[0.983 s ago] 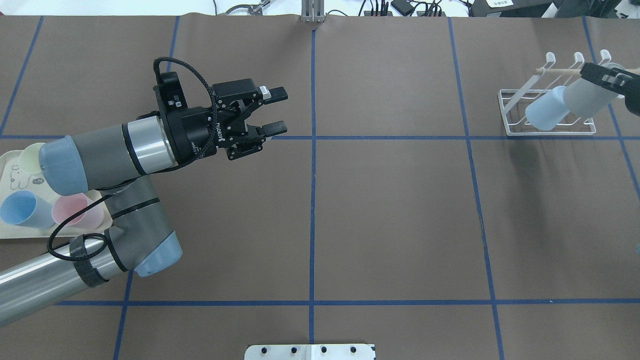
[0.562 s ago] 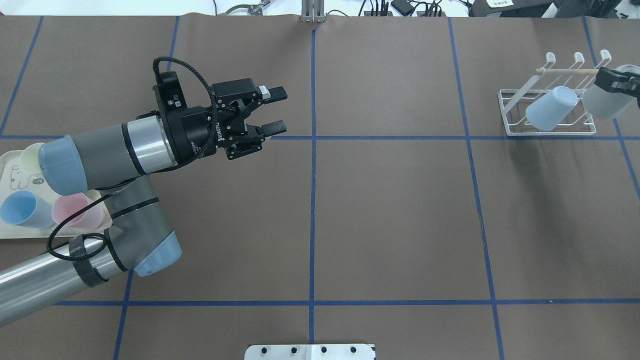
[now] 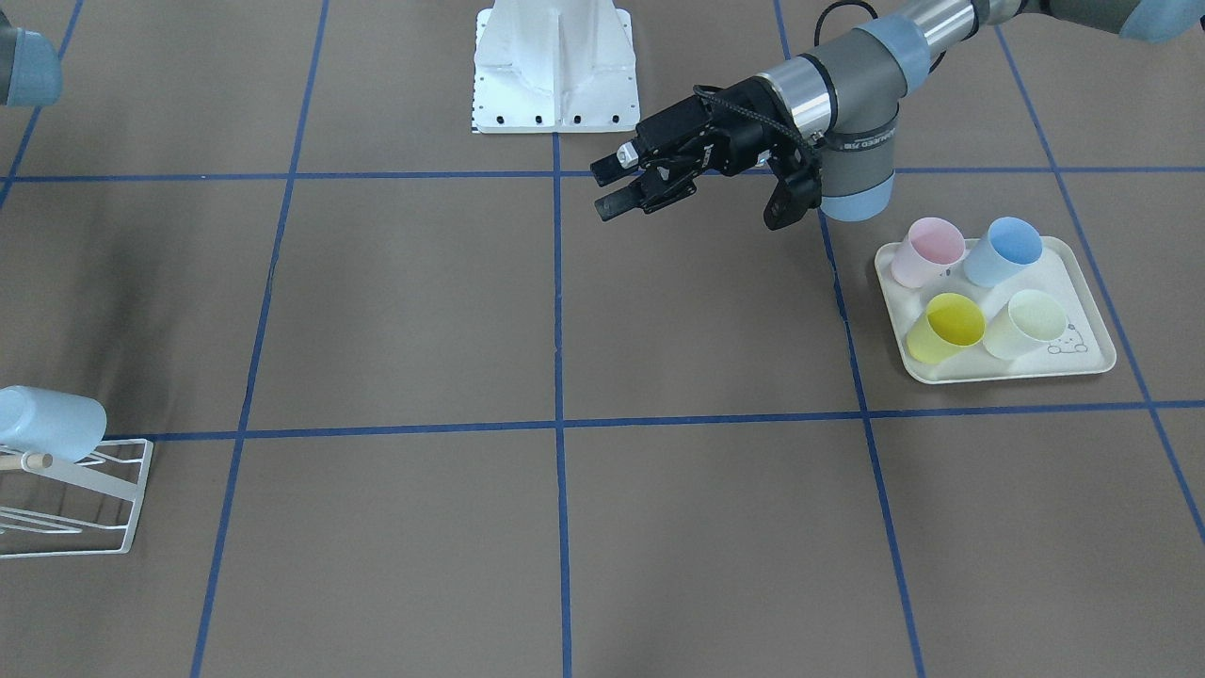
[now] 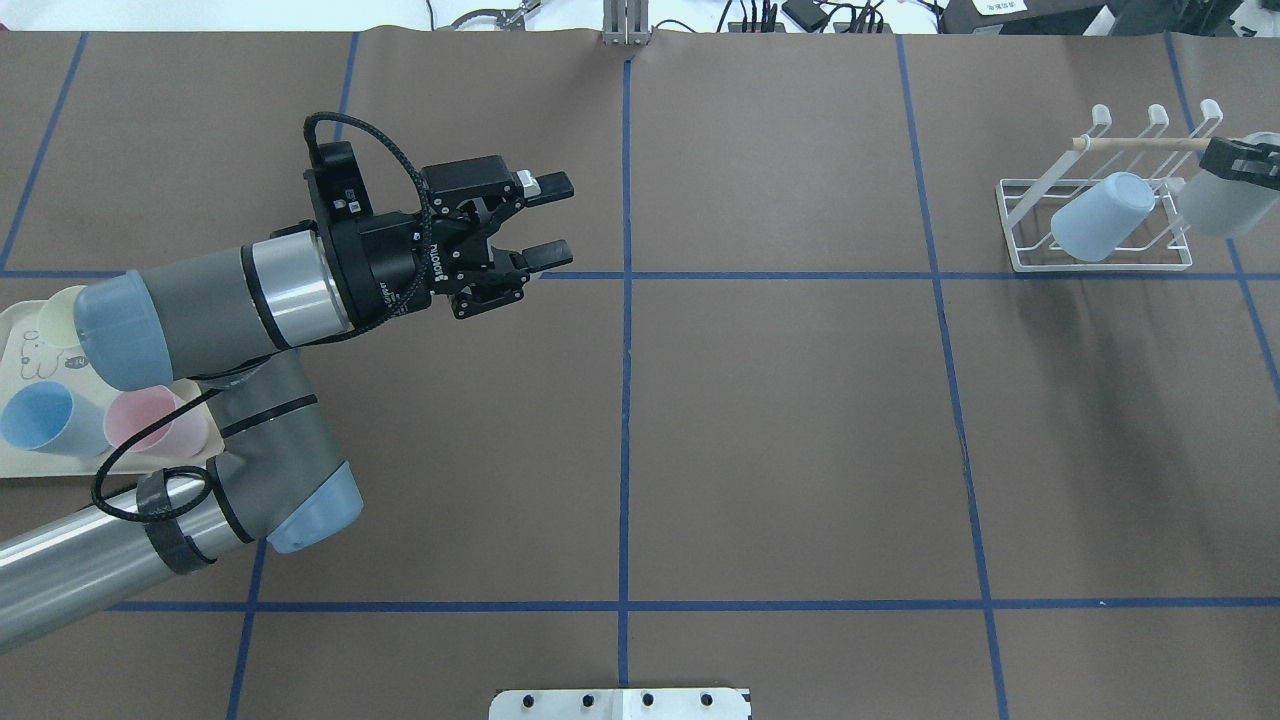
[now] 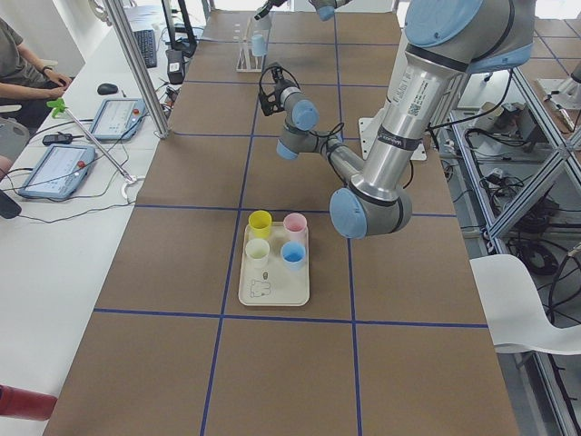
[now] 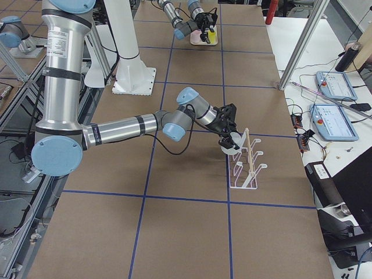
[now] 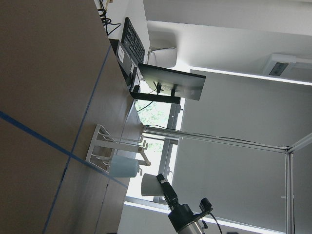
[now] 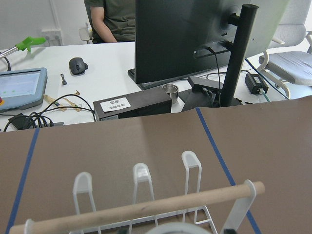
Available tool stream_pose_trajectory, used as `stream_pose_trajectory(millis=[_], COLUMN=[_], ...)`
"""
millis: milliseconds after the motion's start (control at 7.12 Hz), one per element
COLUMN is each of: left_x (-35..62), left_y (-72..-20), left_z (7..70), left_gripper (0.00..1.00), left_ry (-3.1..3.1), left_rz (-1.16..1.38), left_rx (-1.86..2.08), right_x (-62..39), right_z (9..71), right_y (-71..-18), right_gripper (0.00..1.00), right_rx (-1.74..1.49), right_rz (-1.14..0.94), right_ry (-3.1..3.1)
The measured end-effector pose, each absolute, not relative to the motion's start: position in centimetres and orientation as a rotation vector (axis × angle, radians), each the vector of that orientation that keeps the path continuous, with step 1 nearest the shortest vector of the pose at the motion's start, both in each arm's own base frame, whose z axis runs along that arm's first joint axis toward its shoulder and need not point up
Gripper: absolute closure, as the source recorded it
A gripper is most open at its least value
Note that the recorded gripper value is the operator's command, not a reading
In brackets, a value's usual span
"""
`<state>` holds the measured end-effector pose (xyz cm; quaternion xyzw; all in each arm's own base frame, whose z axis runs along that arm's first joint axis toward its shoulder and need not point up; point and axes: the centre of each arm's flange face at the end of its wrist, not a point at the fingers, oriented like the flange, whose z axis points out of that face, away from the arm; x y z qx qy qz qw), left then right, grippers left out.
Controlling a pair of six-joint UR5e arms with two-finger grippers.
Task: Transfer IKEA cup to right arm and place on rack
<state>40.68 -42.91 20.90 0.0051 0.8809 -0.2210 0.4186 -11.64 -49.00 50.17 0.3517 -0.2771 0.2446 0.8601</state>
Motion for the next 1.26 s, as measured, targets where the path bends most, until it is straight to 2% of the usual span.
stream_pose_trajectory(millis=[1124, 1264], left_x=[40.3, 40.3], left_y=[-42.9, -42.9], left_z=[20.6, 20.6], left_gripper=[0.21, 0.21], left_ry=[2.218, 2.217], left_rz=[-0.552, -0.552], left_rx=[0.017, 0.017], right_x=[-13.4, -13.5], right_z=[52.0, 53.1], right_y=[-53.6, -53.7], right_gripper=[1.00, 0.83], right_rx=[0.731, 0.736], right_rz=[0.535, 0.535], right_ry=[-0.561, -0.566])
